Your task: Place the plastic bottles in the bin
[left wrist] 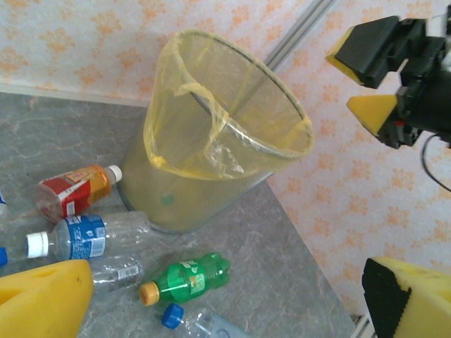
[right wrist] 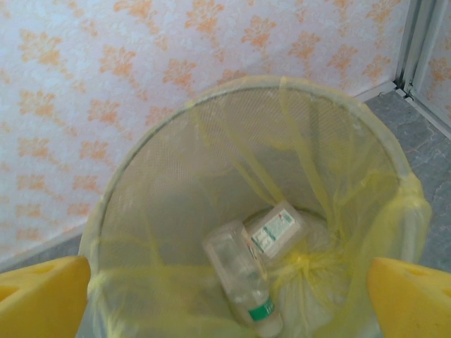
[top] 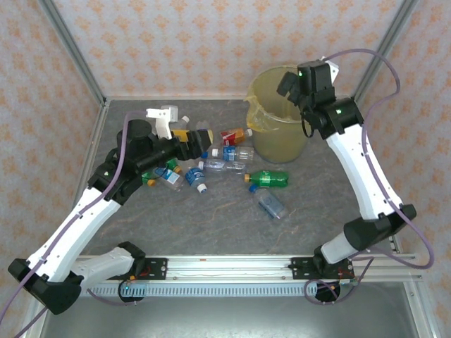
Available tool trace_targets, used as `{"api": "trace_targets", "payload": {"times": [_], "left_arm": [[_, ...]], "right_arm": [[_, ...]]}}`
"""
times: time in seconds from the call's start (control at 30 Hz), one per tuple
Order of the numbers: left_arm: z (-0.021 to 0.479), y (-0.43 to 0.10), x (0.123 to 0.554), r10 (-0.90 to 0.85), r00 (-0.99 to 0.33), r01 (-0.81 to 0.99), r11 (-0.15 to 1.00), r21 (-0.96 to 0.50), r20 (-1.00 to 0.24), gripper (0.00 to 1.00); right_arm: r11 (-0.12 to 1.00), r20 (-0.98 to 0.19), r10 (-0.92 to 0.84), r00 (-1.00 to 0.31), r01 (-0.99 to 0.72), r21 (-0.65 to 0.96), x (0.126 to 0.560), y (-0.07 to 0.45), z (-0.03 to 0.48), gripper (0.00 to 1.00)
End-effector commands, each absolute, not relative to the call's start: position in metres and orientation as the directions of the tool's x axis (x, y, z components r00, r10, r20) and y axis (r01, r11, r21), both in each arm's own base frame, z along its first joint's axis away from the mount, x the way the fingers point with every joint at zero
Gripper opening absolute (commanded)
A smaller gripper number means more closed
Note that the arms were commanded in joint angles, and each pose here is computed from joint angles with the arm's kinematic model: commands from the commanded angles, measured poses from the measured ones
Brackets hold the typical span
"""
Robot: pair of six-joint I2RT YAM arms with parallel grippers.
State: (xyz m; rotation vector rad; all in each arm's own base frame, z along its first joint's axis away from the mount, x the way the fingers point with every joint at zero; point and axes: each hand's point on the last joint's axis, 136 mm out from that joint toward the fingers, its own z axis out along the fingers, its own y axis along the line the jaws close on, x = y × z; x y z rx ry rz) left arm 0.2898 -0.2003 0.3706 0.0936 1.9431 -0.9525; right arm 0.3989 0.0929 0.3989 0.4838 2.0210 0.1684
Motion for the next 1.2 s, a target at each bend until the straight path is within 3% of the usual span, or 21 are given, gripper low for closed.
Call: {"api": "trace_targets", "payload": {"times": [0.0, 0.43, 1.17], "left_arm": [[0.356, -0.214, 0.281, -0.242, -0.6, 0.464, 0.672, -0.578, -0.763, 0.99], [0.345, -0.22, 0.264, -0.22, -0.616, 0.485, 0.65, -0.585, -0.756, 0.99], [0.345, -0.208, 0.247, -0.251, -0.607, 0.468, 0.654, -0.595, -0.754, 0.99]], "right_arm": [[0.932, -0.81, 0.343, -0.475, 0.278, 0.232, 0.365, 0.086, 0.381, 1.0], [0.947, -0.696, 0.321, -0.643, 0.198, 0.254, 0.274, 0.125, 0.285, 1.0], [0.981, -0.494, 0.179, -0.851, 0.116, 0.156, 0.218, 0.162, 0.123, 1.0]]}}
